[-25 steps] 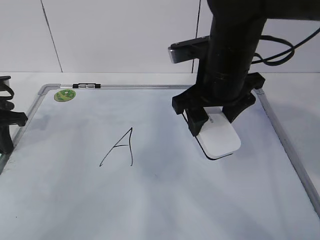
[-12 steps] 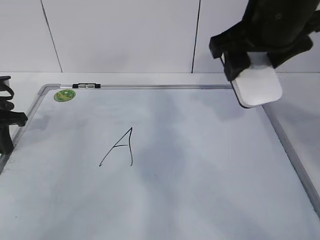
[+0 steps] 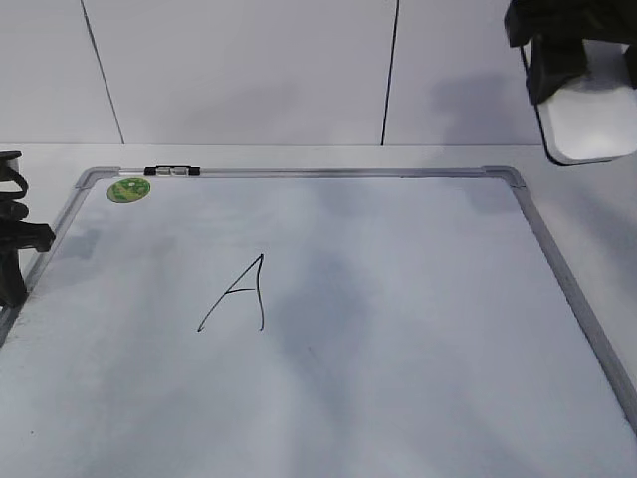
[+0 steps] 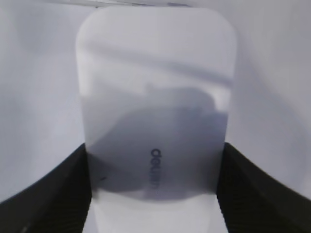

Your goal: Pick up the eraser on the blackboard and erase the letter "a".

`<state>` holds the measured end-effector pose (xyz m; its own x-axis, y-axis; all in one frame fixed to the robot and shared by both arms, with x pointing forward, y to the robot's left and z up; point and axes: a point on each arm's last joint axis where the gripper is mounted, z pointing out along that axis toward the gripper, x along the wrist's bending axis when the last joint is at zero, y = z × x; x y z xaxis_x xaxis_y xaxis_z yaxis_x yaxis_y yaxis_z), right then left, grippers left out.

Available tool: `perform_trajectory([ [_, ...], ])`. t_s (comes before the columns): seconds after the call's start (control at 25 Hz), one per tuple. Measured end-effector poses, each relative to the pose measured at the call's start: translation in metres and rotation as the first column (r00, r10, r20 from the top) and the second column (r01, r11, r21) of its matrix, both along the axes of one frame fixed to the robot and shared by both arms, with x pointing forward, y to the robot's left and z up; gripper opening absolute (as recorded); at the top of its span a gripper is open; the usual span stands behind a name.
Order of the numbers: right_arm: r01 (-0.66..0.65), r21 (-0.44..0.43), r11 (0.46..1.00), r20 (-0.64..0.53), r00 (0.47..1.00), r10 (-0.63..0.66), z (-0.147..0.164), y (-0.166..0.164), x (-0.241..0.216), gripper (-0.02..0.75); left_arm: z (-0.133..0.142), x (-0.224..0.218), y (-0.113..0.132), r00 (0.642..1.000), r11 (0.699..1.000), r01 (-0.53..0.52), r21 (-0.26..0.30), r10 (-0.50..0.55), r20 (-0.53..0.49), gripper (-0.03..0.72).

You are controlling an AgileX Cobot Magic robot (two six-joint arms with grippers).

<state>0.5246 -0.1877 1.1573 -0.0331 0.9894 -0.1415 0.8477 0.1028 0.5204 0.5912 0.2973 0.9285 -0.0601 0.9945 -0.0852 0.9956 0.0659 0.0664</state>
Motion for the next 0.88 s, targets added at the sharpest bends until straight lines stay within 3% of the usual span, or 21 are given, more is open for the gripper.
perform_trajectory([
  [0.32, 0.075, -0.005, 0.997, -0.006, 0.997, -0.075, -0.001, -0.023, 0.006, 0.57, 0.0, 0.0, 0.0, 1.0, 1.0, -0.002, -0.003, 0.002, 0.0, 0.013],
  [0.68, 0.177, -0.026, 0.984, -0.073, 0.981, -0.178, -0.022, -0.052, 0.013, 0.569, 0.0, 0.0, -0.001, 1.0, 1.0, -0.004, -0.009, 0.004, 0.0, 0.013],
  [0.88, 0.172, -0.04, 0.984, -0.155, 0.972, -0.177, -0.046, -0.049, 0.029, 0.569, 0.0, 0.0, -0.001, 1.0, 1.0, -0.005, -0.01, 0.005, 0.0, 0.013],
])
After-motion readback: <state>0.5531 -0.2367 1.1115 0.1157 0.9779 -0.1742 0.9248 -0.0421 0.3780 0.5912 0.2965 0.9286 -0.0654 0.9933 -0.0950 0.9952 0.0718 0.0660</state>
